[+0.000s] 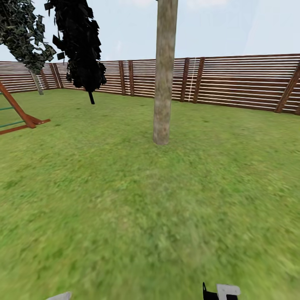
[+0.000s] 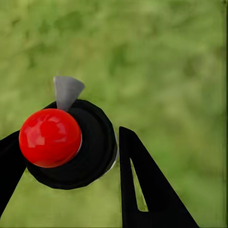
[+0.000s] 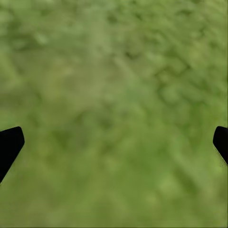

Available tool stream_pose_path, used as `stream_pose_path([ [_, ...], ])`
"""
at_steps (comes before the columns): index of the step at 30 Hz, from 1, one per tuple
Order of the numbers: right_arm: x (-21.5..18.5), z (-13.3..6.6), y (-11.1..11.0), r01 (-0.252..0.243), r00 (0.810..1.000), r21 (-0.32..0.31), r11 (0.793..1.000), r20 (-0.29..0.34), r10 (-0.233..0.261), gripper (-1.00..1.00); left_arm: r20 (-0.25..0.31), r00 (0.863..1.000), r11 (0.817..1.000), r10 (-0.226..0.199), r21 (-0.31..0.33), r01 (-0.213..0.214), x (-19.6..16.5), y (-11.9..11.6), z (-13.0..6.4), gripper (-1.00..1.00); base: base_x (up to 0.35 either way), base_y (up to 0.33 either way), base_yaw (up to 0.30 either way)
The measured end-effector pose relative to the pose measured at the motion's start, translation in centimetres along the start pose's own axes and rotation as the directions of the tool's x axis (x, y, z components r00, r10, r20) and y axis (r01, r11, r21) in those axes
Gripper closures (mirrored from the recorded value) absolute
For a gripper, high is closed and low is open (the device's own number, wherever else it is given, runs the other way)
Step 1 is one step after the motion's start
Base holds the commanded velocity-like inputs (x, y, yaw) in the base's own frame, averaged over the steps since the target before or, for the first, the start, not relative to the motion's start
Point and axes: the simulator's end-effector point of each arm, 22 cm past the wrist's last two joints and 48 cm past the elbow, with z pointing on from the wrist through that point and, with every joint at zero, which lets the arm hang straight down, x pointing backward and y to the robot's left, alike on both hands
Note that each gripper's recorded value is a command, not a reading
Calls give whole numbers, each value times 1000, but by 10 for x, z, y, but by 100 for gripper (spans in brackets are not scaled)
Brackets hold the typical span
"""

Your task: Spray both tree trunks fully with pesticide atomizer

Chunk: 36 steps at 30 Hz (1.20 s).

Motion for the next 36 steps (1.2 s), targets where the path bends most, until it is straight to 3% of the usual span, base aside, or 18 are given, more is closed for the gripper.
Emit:
stream_pose_path([
  [23, 0, 0, 0, 0, 1000, 0, 1000, -1, 0, -100, 0, 1000, 1000, 1, 1, -1, 0, 0, 0, 100, 340, 0, -4],
  [36, 1, 0, 1, -1, 1000, -1, 1000, -2, 1, -100, 0, 1000, 1000, 1, 0, -1, 0, 0, 0, 100, 340, -2, -206],
])
